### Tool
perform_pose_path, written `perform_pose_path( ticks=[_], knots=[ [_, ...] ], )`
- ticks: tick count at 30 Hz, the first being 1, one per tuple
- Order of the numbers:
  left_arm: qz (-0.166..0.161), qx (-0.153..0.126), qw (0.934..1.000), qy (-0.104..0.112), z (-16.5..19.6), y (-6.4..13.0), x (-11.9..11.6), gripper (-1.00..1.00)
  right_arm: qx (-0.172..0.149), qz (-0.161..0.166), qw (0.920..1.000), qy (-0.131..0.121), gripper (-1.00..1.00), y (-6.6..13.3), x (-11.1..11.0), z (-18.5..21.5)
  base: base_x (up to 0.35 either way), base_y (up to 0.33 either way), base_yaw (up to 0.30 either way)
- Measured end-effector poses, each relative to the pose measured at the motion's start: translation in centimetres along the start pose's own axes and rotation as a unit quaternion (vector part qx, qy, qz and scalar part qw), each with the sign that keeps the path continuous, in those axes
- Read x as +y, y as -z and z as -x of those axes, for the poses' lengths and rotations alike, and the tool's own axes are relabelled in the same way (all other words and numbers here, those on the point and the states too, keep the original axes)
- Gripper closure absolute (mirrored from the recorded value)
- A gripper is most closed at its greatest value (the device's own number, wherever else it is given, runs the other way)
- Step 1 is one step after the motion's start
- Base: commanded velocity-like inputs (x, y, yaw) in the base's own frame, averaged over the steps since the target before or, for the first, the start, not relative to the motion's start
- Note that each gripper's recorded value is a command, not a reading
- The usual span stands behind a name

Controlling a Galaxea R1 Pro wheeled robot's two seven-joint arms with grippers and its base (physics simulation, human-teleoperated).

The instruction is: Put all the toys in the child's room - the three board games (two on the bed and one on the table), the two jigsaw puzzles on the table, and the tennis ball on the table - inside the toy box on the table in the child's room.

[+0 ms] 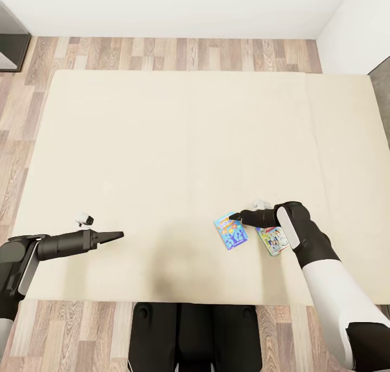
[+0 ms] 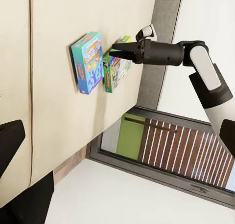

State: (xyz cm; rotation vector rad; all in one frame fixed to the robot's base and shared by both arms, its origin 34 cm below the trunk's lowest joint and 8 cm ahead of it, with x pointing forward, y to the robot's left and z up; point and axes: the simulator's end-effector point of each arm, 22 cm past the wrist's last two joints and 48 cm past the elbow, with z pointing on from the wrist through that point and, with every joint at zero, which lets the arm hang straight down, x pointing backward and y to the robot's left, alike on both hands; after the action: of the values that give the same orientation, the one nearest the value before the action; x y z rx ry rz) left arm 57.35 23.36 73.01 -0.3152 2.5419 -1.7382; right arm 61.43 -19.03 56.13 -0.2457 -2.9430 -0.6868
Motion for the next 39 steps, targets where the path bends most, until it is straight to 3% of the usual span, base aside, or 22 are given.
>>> perform_pose_path(
  ticks=[39],
  knots=[
    [-0.004, -0.008, 1.0, -0.004, 0.5, 0.4, -0.2, -1.0, -0.007, 0.01, 0.9999, 0.001, -1.0, 0.1, 0.8, 1.0, 0.0, 0.0, 0.0]
  ],
)
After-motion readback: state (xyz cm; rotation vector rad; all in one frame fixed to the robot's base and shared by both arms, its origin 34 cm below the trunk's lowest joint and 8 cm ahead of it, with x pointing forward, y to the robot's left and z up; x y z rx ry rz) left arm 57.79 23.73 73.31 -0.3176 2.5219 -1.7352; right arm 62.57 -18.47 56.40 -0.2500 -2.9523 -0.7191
